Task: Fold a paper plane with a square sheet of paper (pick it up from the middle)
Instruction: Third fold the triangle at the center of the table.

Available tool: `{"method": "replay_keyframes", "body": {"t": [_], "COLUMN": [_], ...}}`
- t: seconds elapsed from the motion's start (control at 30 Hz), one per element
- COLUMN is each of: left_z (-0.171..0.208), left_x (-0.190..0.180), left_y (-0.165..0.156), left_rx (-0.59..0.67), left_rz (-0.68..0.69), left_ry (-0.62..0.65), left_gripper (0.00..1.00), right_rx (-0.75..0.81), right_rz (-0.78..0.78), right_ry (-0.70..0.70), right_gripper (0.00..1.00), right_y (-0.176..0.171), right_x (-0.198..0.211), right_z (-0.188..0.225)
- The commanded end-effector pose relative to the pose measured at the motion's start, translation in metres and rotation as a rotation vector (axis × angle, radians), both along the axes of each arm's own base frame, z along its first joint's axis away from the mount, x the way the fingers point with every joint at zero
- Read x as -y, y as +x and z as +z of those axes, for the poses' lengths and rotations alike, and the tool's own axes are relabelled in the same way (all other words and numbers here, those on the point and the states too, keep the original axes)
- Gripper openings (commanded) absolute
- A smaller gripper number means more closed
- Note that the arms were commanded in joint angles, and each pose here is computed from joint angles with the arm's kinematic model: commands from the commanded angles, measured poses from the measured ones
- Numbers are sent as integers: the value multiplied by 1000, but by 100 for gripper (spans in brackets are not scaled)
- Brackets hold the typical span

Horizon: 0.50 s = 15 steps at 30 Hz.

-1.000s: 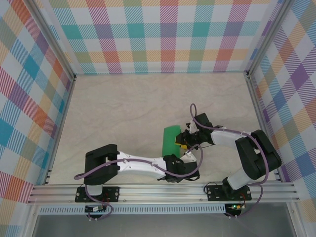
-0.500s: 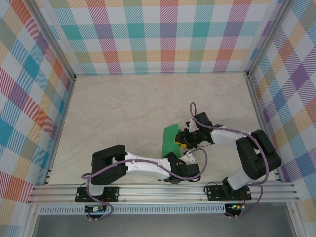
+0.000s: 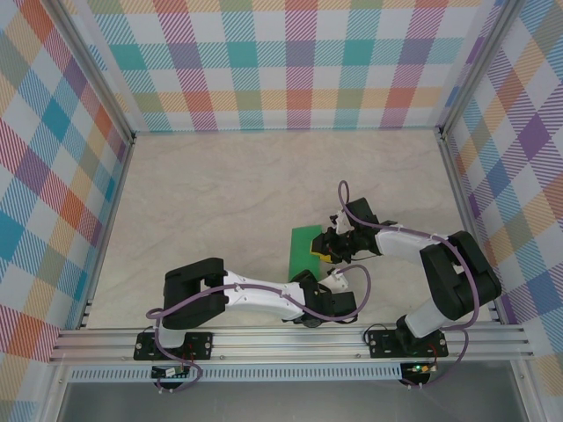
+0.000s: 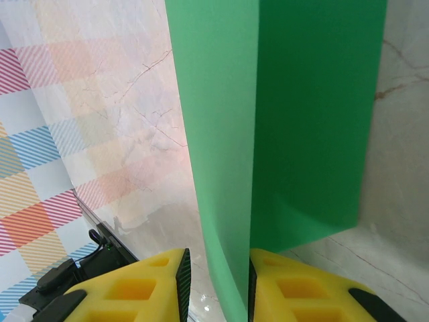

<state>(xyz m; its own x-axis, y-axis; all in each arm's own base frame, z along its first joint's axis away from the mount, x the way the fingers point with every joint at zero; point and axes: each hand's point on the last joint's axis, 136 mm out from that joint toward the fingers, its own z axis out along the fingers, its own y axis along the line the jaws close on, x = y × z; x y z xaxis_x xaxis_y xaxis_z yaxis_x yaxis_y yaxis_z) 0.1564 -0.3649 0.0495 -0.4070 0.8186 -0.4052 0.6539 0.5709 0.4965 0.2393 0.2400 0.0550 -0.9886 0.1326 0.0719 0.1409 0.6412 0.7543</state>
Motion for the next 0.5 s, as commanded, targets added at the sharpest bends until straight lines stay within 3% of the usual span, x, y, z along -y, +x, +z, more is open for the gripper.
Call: {"method": "replay_keyframes", "body": {"t": [0.0,0.2,0.47], "left_z": [15,23,28], "left_x": [4,3,-3], "left_y": [3,4,11], "left_rx": [35,42,9], "left_rz": [-5,4,40], "left_ry": [-31,-68,-123], "left_gripper": [47,22,2], "right_rx": [-3,-18,-18], "right_rz": [10,5,3], "right_ry": [0,-24,-35], "right_gripper": [29,30,30], "right_y": [1,0,0], "right_x": [-1,2,4], "right_z": [1,-6,-8]}}
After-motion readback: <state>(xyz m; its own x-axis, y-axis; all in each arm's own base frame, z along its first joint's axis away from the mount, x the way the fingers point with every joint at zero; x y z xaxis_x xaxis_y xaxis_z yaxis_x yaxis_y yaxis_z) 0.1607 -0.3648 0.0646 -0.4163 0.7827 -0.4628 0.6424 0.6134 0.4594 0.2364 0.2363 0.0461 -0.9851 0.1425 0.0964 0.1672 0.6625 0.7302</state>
